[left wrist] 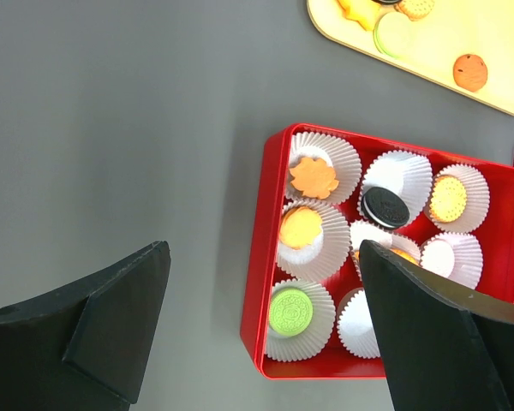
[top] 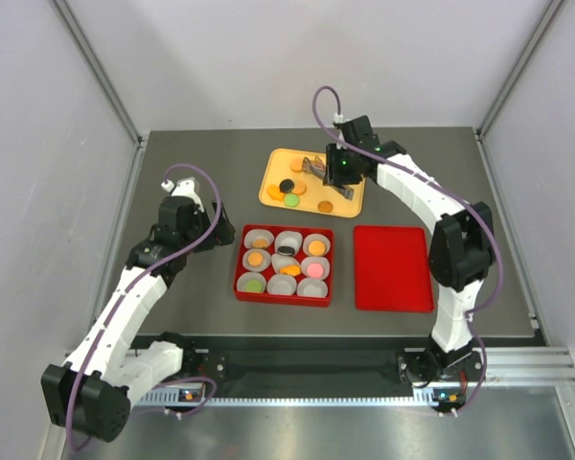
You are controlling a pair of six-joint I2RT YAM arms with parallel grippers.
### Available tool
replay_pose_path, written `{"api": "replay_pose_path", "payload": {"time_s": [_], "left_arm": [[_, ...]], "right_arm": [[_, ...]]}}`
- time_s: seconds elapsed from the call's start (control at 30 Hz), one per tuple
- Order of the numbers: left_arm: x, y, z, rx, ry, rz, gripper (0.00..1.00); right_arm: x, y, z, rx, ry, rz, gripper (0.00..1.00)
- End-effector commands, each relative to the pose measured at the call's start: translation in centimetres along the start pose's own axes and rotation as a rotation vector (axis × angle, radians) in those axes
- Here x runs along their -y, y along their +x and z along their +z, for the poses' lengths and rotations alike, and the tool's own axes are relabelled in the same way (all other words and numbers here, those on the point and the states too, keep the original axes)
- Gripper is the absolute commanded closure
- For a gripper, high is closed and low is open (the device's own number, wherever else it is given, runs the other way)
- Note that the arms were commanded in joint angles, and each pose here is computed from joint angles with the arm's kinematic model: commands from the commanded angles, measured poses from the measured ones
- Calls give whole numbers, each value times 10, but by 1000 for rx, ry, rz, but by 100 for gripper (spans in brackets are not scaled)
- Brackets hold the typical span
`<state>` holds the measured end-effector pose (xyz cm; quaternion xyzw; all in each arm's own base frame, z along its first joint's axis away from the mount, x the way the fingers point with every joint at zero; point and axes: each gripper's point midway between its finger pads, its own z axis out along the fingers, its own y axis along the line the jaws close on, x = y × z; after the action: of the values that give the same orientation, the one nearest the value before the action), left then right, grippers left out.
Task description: Pack the cookies
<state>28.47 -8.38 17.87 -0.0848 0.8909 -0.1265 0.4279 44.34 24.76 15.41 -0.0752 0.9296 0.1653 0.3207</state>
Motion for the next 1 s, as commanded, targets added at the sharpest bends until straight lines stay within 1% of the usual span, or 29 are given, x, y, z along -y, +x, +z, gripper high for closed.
{"api": "replay_pose_path", "payload": {"time_s": [0.0, 0.1, 0.17, 0.27, 0.3, 0.33, 0.37, 0.4, 0.43, 0.47, 0.5, 0.57, 0.6, 0.63, 0.77, 0.97], "left_arm": [[5, -13, -3, 59, 32, -3, 4], [5, -13, -3, 58, 33, -3, 4], [5, -13, -4, 61, 35, -3, 4], [5, -13, -4, 64, 36, -3, 4], [5, -13, -5, 64, 35, -3, 4], [5, -13, -5, 63, 37, -3, 4], [6, -14, -5, 66, 39, -5, 4], [6, -14, -5, 66, 39, -3, 4], [6, -14, -6, 68, 38, -5, 4], [6, -15, -7, 72, 40, -5, 4], [6, -15, -7, 73, 38, -5, 3], [5, -15, -7, 75, 38, -6, 3], [6, -16, -7, 74, 39, -7, 3], [5, -15, -6, 71, 38, -7, 3], [5, -15, -7, 73, 36, -9, 3], [5, -15, -7, 73, 38, -9, 3]], "right_arm": [[0, -27, -36, 107, -2, -5, 63], [2, -21, -39, 98, 0, -9, 63], [0, -21, -49, 108, -12, -14, 64], [-5, -11, -68, 111, -43, -25, 64], [-3, 1, -68, 94, -46, -31, 64], [-12, 3, -83, 110, -78, -44, 64], [-15, 8, -90, 111, -93, -51, 64], [-13, 23, -90, 85, -94, -59, 64], [-22, 25, -110, 115, -121, -77, 63], [-20, 42, -110, 90, -121, -85, 63], [-27, 45, -127, 113, -149, -97, 62], [-36, 71, -133, 76, -176, -123, 62], [-39, 76, -146, 91, -190, -137, 62], [-49, 87, -149, 77, -212, -157, 62], [-67, 133, -156, 3, -264, -197, 61], [-95, 182, -156, -94, -313, -270, 62]]}}
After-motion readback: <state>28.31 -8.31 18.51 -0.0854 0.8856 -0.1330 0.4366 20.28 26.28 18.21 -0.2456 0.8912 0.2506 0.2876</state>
